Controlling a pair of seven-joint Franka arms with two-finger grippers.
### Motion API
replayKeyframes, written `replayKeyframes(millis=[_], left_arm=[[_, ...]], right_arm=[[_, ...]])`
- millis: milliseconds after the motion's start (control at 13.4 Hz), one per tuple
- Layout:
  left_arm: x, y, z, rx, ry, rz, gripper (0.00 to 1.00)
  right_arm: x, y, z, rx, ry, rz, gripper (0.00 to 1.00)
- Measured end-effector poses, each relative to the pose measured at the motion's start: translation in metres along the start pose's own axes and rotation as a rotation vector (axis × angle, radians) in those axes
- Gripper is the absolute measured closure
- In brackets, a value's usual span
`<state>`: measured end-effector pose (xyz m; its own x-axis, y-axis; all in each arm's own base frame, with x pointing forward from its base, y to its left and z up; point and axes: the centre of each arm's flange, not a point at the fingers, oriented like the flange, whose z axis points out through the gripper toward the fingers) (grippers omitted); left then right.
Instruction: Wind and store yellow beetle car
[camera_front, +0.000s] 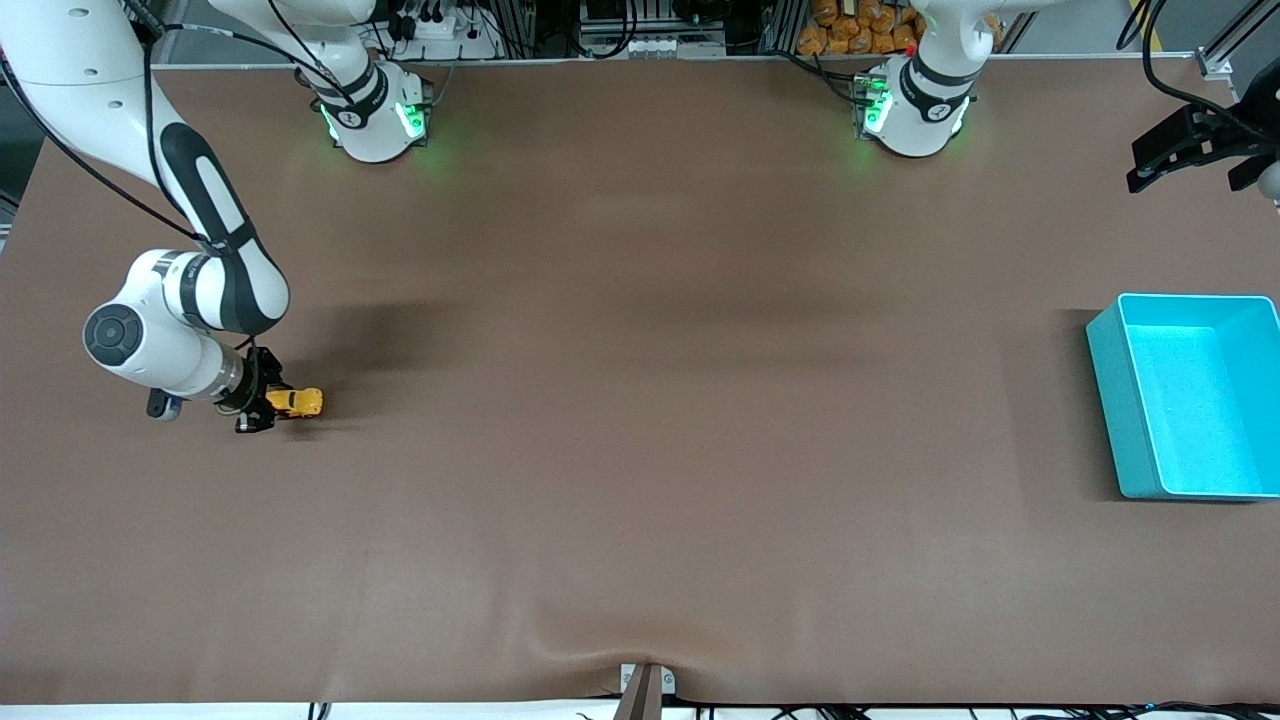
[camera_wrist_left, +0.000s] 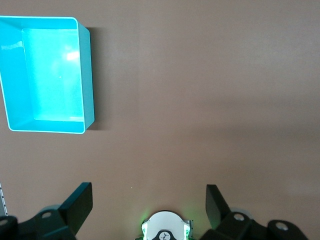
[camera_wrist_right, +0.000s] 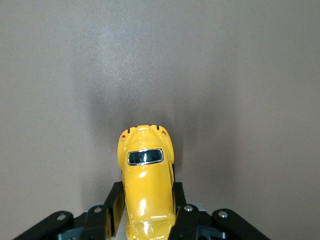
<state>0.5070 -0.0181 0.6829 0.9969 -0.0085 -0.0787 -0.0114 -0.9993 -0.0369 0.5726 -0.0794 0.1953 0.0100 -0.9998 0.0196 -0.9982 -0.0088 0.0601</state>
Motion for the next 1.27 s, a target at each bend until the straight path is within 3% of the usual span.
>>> replayKeyframes(millis=[448, 1269], left_arm=[[0.000, 0.000, 0.000, 0.000, 0.000, 0.000, 0.00], [0.000, 0.000, 0.000, 0.000, 0.000, -0.001, 0.00]], right_arm=[[0.005, 0.000, 0.000, -0.002, 0.003, 0.010, 0.56], [0.049, 0.001, 0.002, -0.012, 0.044, 0.063, 0.56]])
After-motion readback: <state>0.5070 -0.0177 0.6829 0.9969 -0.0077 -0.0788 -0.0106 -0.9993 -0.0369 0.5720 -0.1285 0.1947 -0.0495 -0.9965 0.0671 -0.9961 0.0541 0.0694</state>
